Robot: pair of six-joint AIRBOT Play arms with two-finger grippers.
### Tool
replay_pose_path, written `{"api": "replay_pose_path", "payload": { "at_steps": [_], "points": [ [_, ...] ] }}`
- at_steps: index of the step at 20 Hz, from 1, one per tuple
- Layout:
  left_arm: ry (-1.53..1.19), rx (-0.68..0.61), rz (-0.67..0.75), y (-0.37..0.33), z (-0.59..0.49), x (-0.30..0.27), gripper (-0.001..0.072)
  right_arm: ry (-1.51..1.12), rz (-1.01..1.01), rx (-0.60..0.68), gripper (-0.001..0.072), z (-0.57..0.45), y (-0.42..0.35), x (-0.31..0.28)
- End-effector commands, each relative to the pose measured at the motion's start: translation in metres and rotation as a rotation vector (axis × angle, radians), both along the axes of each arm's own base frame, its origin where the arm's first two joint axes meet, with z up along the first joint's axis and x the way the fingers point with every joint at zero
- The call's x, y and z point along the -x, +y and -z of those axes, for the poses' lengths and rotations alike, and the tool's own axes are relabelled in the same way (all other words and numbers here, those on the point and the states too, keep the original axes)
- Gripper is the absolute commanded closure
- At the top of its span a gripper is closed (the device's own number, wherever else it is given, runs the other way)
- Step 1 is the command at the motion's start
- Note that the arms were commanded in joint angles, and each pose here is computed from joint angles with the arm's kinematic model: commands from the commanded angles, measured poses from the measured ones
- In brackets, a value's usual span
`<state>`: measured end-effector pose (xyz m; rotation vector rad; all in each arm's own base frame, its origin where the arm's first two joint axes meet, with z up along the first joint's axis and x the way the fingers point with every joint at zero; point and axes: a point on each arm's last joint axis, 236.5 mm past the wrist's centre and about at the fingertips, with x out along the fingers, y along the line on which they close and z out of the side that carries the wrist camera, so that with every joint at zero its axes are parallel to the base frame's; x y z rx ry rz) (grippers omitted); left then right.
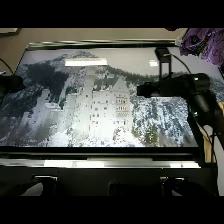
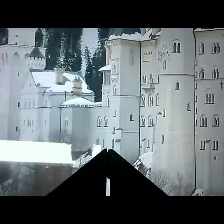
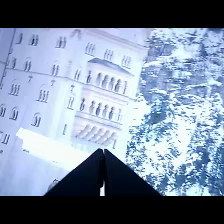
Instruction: Fold the clothes and pants, and hang the long-sleeved shirts on hangers.
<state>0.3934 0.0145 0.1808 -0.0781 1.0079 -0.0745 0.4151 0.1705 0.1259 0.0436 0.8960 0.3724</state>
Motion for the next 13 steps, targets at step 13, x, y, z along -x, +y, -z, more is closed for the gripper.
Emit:
{"api": "replay_pose_path", "payload": {
  "at_steps": [13],
  "points": [
    [-0.036,-0.028,0.015,0.0010,-0.0083,0.0103,0.0685,-0.029,-0.101,0.016,0.0680,-0.0030,0.0370,0.0135]
  ]
}}
